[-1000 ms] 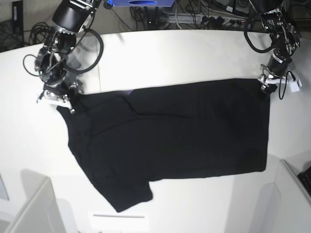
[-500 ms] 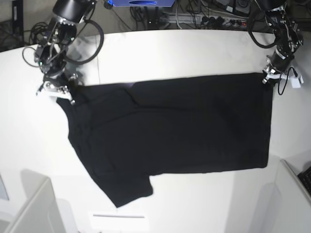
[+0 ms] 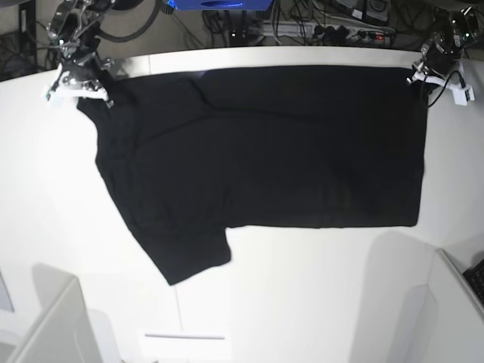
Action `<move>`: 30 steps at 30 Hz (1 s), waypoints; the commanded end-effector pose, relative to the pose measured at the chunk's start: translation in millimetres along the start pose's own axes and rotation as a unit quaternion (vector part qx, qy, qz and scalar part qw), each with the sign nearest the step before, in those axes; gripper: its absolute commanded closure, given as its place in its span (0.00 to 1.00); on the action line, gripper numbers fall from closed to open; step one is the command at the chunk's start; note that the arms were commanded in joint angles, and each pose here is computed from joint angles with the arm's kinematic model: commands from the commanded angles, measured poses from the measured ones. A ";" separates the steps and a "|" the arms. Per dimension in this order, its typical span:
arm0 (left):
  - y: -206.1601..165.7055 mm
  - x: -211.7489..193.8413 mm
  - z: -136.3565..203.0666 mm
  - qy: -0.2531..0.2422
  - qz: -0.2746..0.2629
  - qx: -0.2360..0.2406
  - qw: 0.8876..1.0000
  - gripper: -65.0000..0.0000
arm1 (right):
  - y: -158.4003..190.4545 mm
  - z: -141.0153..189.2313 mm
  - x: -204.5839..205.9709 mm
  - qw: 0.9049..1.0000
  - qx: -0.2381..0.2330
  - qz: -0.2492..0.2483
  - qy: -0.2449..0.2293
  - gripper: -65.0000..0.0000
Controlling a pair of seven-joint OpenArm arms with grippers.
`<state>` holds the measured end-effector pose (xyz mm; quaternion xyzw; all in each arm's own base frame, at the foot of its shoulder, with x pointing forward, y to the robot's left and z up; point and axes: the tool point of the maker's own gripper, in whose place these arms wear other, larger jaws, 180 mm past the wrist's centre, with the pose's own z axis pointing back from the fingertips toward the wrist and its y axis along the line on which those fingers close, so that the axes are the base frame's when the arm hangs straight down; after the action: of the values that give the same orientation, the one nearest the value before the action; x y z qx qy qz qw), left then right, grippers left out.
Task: Fold the T-shirt properly
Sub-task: 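Regrasp the shoulder corners with both grippers and pull the shirt taut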
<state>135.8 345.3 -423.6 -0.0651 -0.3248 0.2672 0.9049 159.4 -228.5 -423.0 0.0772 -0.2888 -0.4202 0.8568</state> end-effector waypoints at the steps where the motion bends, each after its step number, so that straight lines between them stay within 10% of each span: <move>1: 3.7 8.8 3.9 -0.008 -0.012 0.007 1.000 1.00 | -1.3 6.2 9.2 1.000 -0.001 0.007 -0.021 1.00; 15: 1.7 0.6 20.6 0.001 -0.038 0.009 0.999 1.00 | -11.6 10.3 2.1 1.000 -0.013 0.008 -0.013 1.00; 20: 0.7 2.9 21.2 -0.002 -0.040 0.008 0.999 1.00 | -11.1 10.4 -5.0 1.000 -0.012 0.006 0.008 0.48; 26: 19.7 19.1 33.0 -0.029 -0.027 0.033 0.999 0.34 | -10.9 11.0 -3.4 1.000 -0.012 0.006 0.004 0.46; 30: 41.5 46.5 53.6 -0.073 -0.019 0.065 0.995 0.20 | -19.7 23.7 21.8 0.999 -0.024 0.001 -0.035 0.46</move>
<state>107.2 397.0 -381.5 0.0145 -0.3535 0.2862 0.8905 138.5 -249.0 -410.3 0.0474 -0.2907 -0.4327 0.8521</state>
